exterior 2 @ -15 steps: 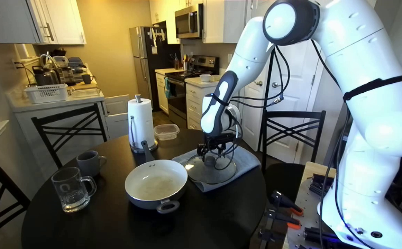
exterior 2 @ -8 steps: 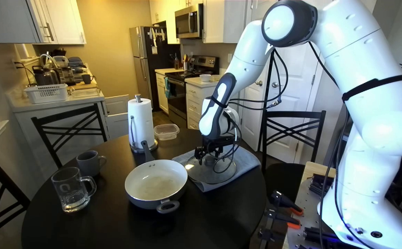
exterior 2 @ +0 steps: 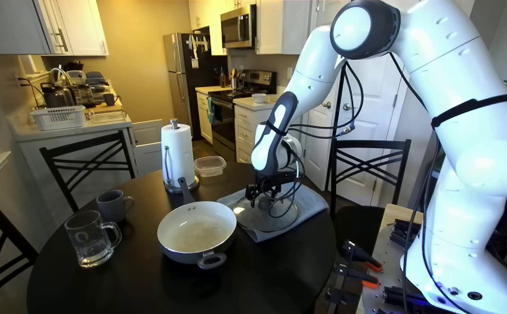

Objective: Put the lid on the pot

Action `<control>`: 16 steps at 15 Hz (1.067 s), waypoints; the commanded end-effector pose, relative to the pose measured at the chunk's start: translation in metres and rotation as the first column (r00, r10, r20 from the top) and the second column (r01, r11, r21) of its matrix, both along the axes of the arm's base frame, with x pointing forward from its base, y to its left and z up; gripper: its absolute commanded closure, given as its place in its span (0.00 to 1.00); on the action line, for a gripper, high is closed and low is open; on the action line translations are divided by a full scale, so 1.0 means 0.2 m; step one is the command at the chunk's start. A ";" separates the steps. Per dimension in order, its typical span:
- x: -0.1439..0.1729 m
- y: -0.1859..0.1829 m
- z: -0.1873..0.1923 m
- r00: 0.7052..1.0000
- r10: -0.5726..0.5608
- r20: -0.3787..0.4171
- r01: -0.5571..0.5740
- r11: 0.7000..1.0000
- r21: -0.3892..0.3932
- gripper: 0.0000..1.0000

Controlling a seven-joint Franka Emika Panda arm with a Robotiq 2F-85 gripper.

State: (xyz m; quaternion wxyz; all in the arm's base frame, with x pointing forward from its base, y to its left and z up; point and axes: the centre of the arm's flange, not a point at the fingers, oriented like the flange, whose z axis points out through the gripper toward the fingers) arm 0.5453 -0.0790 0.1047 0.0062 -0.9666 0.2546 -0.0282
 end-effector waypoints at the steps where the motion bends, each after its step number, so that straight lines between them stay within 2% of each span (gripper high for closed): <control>1: -0.02 -0.02 -0.01 1.000 -0.015 0.009 0.015 1.000 -0.003 0.26; 4: -0.03 -0.03 -0.01 0.999 -0.030 -0.022 0.030 1.000 -0.010 0.47; 7: -0.04 -0.04 0.02 0.998 -0.043 -0.037 0.042 0.999 -0.029 0.63; 14: -0.04 -0.01 0.03 0.997 -0.045 -0.058 0.042 0.998 -0.057 0.66; 15: -0.04 -0.01 0.03 0.997 -0.045 -0.061 0.041 0.997 -0.058 0.17; 16: -0.04 -0.01 0.02 0.997 -0.043 -0.064 0.039 0.998 -0.056 0.15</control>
